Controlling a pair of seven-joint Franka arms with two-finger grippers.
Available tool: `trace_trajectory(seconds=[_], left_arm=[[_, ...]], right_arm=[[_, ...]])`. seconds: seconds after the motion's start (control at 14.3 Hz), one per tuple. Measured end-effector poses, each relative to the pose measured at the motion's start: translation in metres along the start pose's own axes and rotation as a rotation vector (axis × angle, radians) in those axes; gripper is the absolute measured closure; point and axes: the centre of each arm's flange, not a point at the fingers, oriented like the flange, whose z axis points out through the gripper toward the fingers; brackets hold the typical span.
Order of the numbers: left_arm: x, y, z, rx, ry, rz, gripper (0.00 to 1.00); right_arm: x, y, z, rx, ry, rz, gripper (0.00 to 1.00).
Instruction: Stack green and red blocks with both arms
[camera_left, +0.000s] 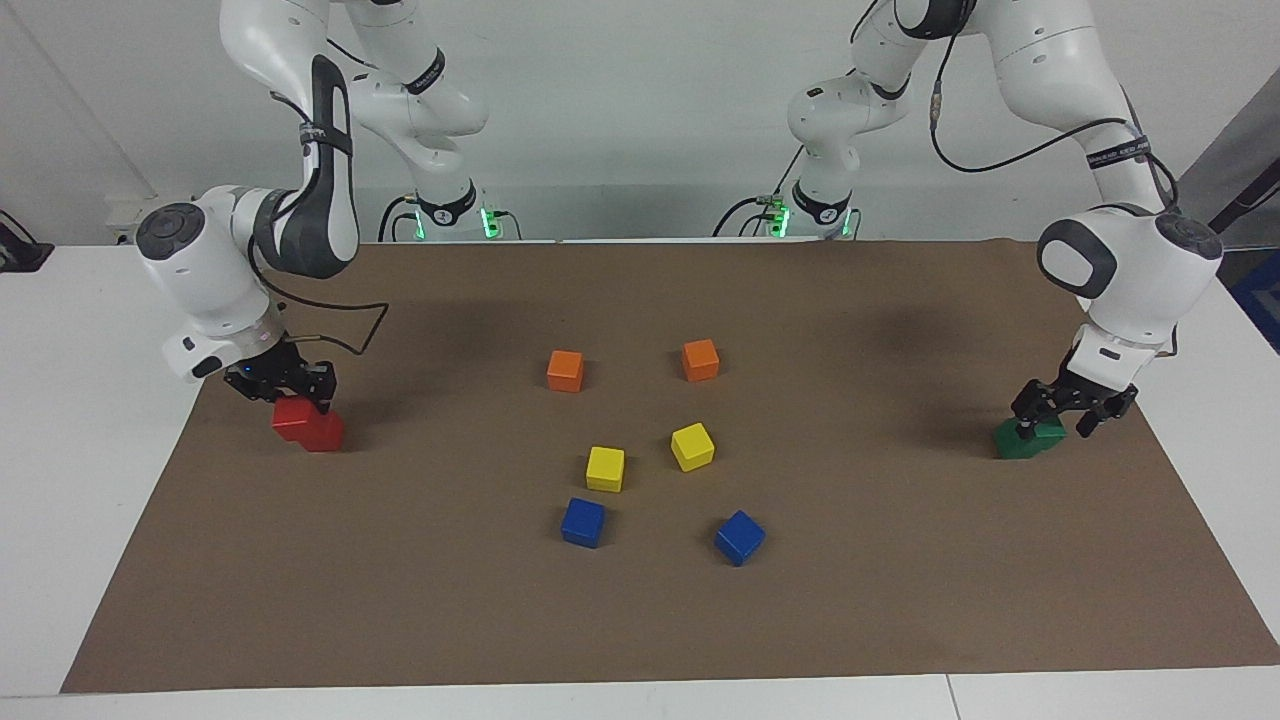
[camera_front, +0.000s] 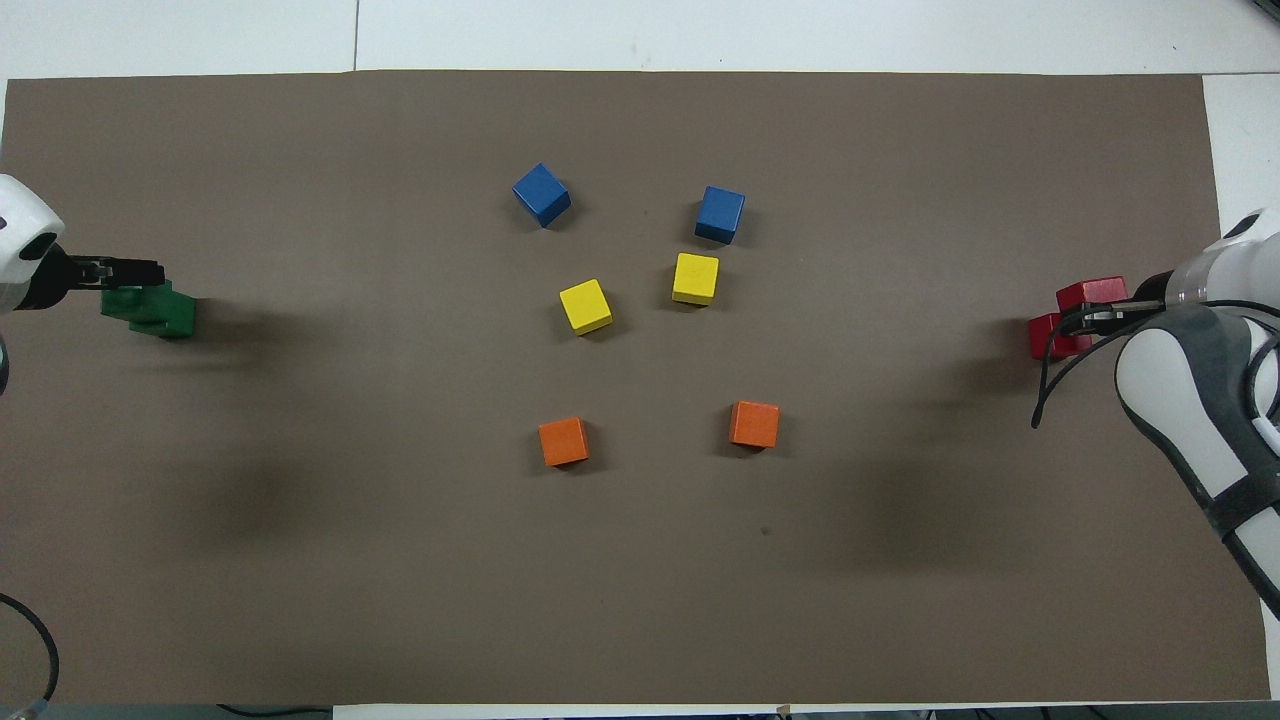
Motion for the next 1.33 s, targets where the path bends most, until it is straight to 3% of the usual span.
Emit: trace_trajectory(seconds=[0.35,0.63,1.05,1.33], left_arm=[[0.029,0.015,-0.07,-0.03,-0.073,0.002,0.0],[0.04,0.055,-0.118,0.009,-0.153,0.006,0.0],[0.022,0.099,-0.166,0.011,-0.239,-0.053,0.0],[0.008,0.112,-0.198,0.012,-0.262,-0.044,0.0]], right_arm=[[-0.006,0.001,0.01,0.003,-0.018,0.008,0.44],[-0.013,0.006,0.019,0.005,-0.035,0.02,0.44],[-0.018,0.012,0.024,0.007,-0.046,0.031,0.44],[-0.018,0.013,0.025,0.004,-0.029,0.033,0.44]])
